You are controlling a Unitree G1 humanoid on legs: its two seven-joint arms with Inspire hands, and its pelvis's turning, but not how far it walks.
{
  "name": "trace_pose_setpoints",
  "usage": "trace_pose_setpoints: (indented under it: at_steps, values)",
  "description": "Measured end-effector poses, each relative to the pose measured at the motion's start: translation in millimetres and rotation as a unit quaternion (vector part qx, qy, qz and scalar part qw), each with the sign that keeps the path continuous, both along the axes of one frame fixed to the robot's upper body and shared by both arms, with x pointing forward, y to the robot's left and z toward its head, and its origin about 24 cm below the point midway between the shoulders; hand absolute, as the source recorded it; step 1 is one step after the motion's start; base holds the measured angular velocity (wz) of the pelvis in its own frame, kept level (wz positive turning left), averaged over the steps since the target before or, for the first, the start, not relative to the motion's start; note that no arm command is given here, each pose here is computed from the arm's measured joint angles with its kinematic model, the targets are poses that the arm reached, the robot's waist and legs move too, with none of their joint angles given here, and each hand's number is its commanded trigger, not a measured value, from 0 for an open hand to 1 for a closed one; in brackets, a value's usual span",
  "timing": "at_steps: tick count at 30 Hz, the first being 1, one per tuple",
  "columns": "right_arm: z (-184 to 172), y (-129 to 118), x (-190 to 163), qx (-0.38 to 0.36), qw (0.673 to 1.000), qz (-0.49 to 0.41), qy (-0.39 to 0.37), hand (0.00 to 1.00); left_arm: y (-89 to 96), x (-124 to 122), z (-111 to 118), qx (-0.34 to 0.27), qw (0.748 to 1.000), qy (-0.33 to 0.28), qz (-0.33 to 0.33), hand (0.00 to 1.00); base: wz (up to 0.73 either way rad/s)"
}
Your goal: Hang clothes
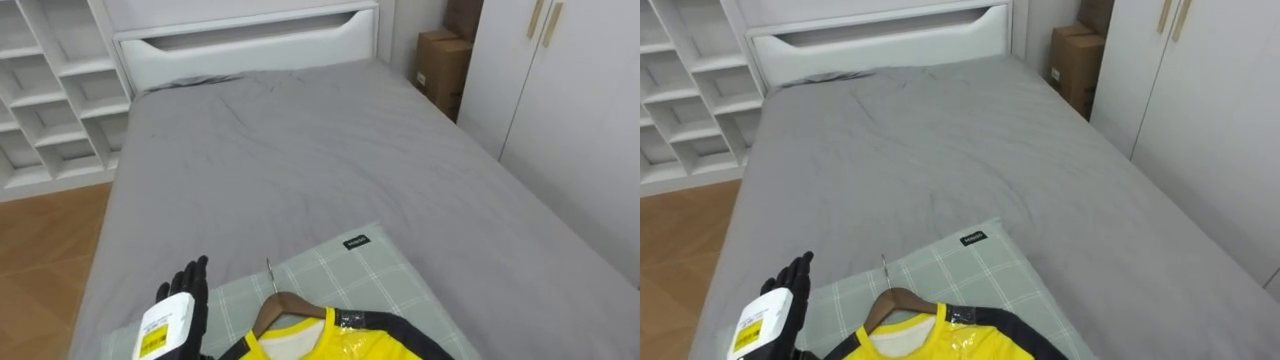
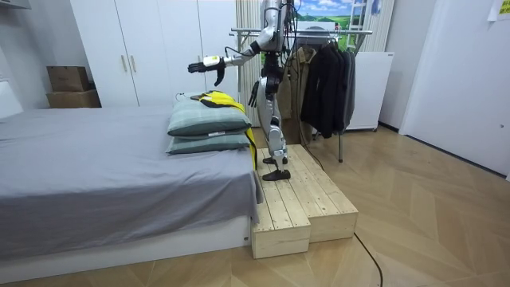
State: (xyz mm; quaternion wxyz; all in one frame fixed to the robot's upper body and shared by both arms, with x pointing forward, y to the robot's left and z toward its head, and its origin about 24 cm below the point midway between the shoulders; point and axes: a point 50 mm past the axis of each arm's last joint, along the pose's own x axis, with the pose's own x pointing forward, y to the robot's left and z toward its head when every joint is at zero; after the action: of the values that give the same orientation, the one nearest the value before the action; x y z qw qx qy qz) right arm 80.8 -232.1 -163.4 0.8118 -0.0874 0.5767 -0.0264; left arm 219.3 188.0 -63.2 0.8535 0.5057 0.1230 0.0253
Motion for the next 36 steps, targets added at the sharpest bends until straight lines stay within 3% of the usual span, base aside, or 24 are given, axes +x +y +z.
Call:
trace_pose_setpoints:
  at_steps: [19, 29, 36]
  values:
    - [0, 1, 3, -0.001, 1.000, 0.000, -0.005, 0.00, 10.4, -19, -35, -0.034, 0.991, 0.119, 0.043, 0.00, 0.00]
    - [0, 2, 3, -0.011, 1.000, -0.006, -0.001, 0.00, 29.5, -46, -58, 0.007, 0.977, 0.195, 0.085, 0.00, -0.01]
    - [0, 1, 5, -0.017, 1.000, -0.007, -0.002, 0.00, 30.8, -48, -59, 0.016, 0.976, 0.198, 0.091, 0.00, 0.00]
